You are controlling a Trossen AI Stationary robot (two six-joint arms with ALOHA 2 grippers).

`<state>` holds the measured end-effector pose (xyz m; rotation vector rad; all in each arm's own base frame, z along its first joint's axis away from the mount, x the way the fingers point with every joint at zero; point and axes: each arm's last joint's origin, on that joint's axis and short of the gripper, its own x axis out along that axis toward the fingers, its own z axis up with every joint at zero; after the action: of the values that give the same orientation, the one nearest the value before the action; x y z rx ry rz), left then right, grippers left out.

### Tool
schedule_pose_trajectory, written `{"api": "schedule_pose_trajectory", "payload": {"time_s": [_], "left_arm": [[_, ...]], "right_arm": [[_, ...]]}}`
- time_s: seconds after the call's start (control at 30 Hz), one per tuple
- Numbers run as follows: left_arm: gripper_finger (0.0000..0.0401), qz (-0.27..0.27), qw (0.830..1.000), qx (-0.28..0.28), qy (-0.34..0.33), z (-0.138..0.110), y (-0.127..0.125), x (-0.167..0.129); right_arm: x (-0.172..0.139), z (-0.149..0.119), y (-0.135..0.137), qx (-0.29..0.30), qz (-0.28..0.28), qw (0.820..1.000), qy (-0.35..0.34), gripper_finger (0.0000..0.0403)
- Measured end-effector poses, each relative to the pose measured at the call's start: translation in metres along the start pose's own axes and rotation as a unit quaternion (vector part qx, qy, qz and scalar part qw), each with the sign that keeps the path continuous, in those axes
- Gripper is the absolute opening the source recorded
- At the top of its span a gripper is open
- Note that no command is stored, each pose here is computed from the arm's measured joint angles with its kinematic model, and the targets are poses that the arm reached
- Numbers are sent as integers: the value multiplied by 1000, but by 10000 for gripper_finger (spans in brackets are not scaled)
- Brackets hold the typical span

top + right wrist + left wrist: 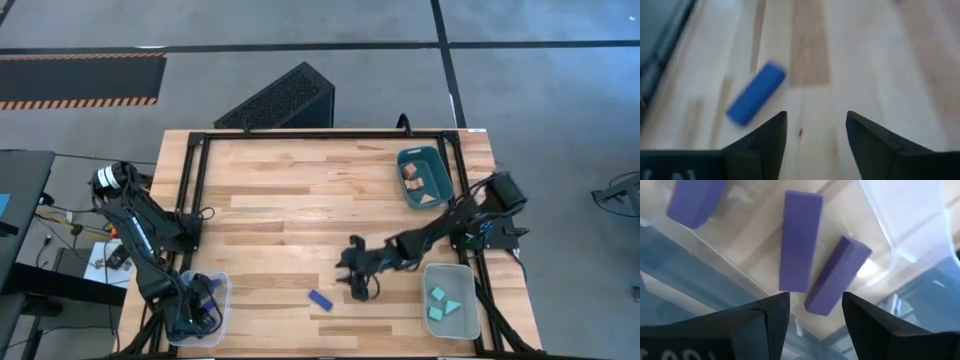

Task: Sort & place blocks by color
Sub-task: Put the blue block into the transparent bin

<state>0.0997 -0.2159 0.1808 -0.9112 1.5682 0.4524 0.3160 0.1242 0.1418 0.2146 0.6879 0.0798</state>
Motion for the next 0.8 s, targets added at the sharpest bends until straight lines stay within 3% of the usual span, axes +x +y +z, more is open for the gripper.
{"api": "schedule_pose_trajectory", "payload": {"time_s": [0.3, 0.57, 0.8], "left_arm": [[167, -41, 999, -33, -2, 11, -9, -8], [167, -103, 994, -31, -19, 22, -23, -12], [166, -125, 992, -24, -22, 33, -31, -16]], "right_arm": [[33, -3, 39, -162, 33, 986, 9, 261], [36, 7, 47, -217, 52, 975, -3, 261], [44, -1, 47, -237, 88, 967, 16, 260]]}}
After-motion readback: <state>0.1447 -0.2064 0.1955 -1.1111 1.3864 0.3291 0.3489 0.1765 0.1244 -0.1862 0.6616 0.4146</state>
